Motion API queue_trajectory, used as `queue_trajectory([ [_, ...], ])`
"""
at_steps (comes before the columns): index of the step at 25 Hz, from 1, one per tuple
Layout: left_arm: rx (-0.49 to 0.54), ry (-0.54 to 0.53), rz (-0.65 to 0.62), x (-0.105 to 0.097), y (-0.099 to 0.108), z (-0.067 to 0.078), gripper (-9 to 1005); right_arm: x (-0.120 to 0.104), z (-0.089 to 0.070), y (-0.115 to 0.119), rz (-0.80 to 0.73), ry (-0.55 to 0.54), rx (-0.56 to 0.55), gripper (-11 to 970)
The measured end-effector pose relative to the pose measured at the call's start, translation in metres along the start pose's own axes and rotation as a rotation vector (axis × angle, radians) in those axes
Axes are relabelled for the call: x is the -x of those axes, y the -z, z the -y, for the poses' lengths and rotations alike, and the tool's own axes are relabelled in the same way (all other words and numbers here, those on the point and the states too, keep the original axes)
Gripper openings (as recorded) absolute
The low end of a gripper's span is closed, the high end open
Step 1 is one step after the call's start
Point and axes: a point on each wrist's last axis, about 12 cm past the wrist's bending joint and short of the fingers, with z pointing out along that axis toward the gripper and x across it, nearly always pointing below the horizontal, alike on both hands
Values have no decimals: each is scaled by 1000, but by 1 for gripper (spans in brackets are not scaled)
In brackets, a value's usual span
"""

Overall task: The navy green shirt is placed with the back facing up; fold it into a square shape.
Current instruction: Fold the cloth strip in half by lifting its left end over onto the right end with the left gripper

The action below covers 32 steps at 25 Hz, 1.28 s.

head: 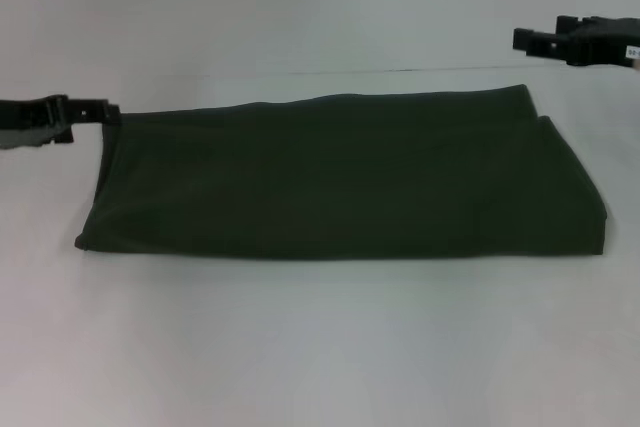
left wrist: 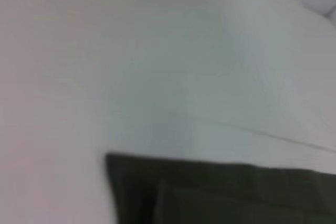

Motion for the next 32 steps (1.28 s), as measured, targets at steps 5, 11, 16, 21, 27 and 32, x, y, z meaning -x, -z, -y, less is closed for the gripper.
queue_trajectory([
  [5, 18, 72, -77, -4, 0, 1, 883, -8, -2, 9, -24, 57, 91, 837],
  [11, 31, 120, -139, -6, 4, 1, 884, -11, -2, 15, -31, 107, 120, 838],
  [16, 45, 196, -197, -14, 7, 0, 884, -14, -1, 19, -37, 115, 133, 837],
  [21, 41, 253, -249, -22, 10, -2, 884, -17, 0, 21, -45, 116, 132, 838],
  [27, 79, 320, -233, -32, 10, -12, 885, -21, 0, 23, -52, 122, 135, 838],
  [32, 90, 354, -228, -41, 6, -16, 885, -22, 0, 23, -53, 128, 137, 837],
])
